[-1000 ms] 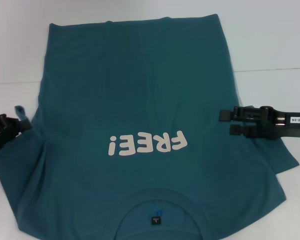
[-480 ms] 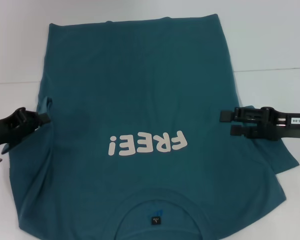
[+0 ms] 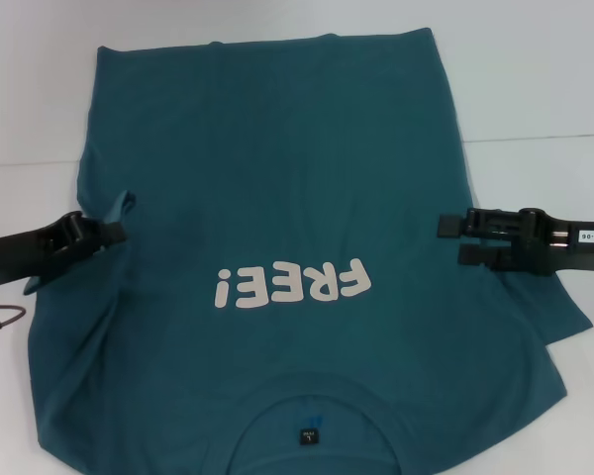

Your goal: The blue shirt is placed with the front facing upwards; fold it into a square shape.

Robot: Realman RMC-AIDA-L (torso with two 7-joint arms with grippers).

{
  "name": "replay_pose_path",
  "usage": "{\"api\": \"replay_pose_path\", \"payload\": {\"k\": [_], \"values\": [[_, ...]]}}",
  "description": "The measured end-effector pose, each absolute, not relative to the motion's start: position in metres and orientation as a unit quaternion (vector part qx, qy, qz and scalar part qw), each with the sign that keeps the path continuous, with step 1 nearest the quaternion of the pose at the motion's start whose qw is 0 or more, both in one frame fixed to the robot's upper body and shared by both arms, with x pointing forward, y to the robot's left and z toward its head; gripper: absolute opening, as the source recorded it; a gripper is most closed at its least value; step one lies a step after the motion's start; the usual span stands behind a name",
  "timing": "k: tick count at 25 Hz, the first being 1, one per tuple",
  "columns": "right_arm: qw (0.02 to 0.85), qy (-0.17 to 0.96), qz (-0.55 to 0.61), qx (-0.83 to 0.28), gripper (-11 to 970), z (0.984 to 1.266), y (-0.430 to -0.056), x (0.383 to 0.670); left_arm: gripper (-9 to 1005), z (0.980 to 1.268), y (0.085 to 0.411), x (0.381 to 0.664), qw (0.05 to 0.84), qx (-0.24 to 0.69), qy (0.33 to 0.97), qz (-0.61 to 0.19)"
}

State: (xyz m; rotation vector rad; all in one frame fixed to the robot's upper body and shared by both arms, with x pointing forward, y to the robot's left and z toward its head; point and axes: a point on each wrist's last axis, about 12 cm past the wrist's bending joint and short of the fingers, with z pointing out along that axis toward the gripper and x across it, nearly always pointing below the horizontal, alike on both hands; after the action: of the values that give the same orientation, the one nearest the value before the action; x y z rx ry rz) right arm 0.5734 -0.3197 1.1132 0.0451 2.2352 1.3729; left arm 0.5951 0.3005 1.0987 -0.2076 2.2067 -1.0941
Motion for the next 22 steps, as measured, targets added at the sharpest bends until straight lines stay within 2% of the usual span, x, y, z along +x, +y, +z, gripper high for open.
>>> {"api": "replay_pose_path", "payload": {"k": [9, 22], "values": [[0.257, 0.824, 0.505, 0.018, 914, 1.113, -0.321, 0.573, -1, 1.093, 0.298, 0.600, 0.324, -0.120, 0.846, -0.406], [0.258, 0.826, 0.501, 0.025, 914, 1.110, -0.327, 0.569, -2, 1.088, 0.287, 0.601, 0.310, -0.116, 0.849, -0.412]]}}
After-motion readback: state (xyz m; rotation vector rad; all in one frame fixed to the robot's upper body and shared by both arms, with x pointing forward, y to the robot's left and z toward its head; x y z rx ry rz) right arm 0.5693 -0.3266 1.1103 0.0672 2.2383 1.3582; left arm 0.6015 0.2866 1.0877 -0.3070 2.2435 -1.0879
